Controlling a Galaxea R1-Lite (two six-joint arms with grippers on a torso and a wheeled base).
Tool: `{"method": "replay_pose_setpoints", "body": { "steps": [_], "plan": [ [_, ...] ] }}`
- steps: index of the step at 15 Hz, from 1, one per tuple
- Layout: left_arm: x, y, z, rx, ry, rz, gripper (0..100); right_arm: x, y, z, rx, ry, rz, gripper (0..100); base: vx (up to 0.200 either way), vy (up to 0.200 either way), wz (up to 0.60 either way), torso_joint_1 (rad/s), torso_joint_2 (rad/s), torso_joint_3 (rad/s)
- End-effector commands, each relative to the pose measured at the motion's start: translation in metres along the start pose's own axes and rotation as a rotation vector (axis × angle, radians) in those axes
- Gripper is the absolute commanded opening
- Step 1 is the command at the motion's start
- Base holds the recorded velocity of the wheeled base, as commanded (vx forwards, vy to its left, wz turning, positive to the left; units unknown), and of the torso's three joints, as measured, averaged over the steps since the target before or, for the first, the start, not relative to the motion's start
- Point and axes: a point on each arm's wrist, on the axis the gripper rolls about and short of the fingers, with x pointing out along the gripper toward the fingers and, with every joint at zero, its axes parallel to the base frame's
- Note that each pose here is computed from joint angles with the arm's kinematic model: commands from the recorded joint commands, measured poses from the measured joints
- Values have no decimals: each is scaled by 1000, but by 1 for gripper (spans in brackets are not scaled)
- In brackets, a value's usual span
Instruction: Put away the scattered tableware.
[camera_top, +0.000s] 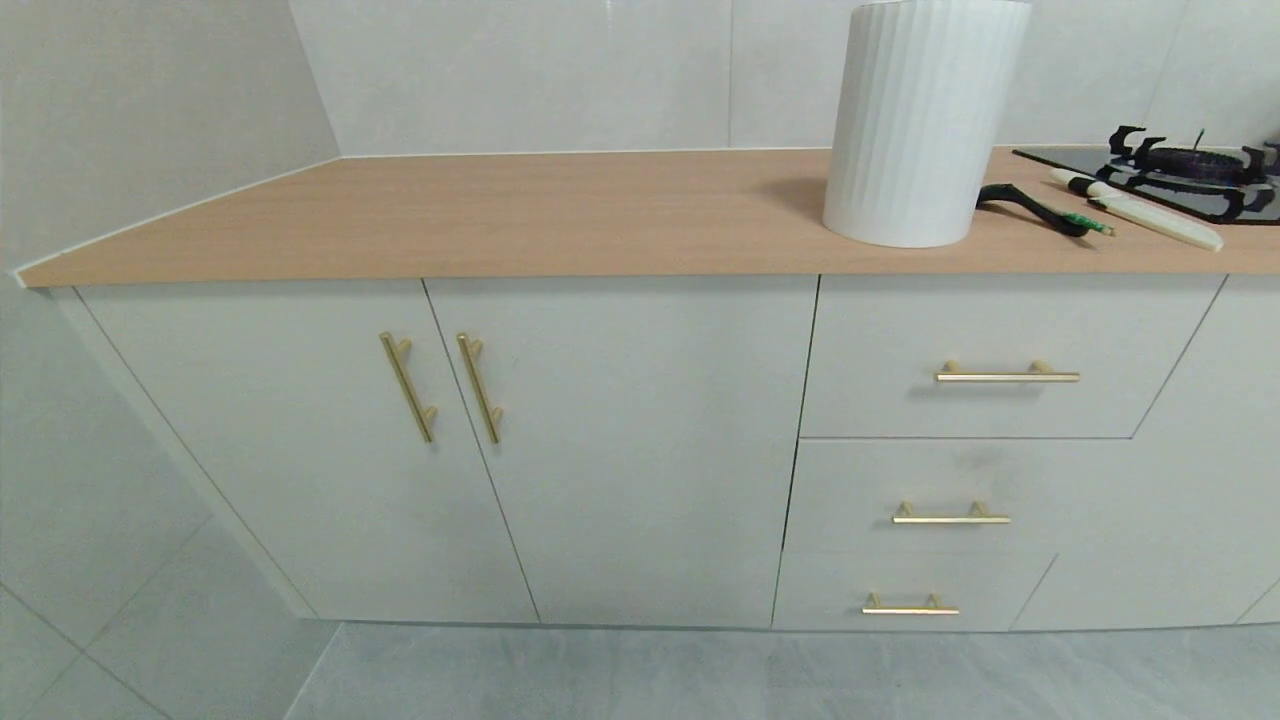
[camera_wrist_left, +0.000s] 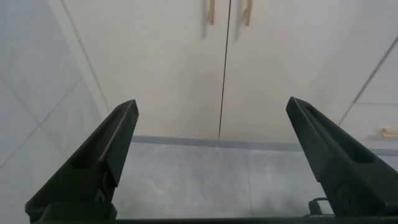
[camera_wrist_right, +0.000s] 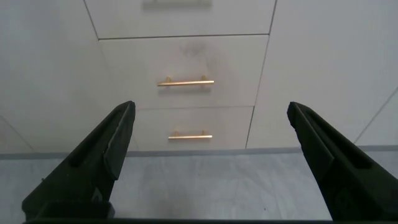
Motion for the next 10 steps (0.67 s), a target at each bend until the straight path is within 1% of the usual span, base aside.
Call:
{"method": "replay_pose_setpoints", "body": {
  "steps": [1, 10],
  "plan": [
    [0, 0, 0, 0, 2, 1, 100, 0, 0, 0, 0, 1, 0, 100, 0, 0, 0, 0, 0, 0],
    [0, 0, 0, 0, 0, 1, 100, 0, 0, 0, -2, 2, 2, 100, 0, 0, 0, 0, 0, 0]
  ]
}}
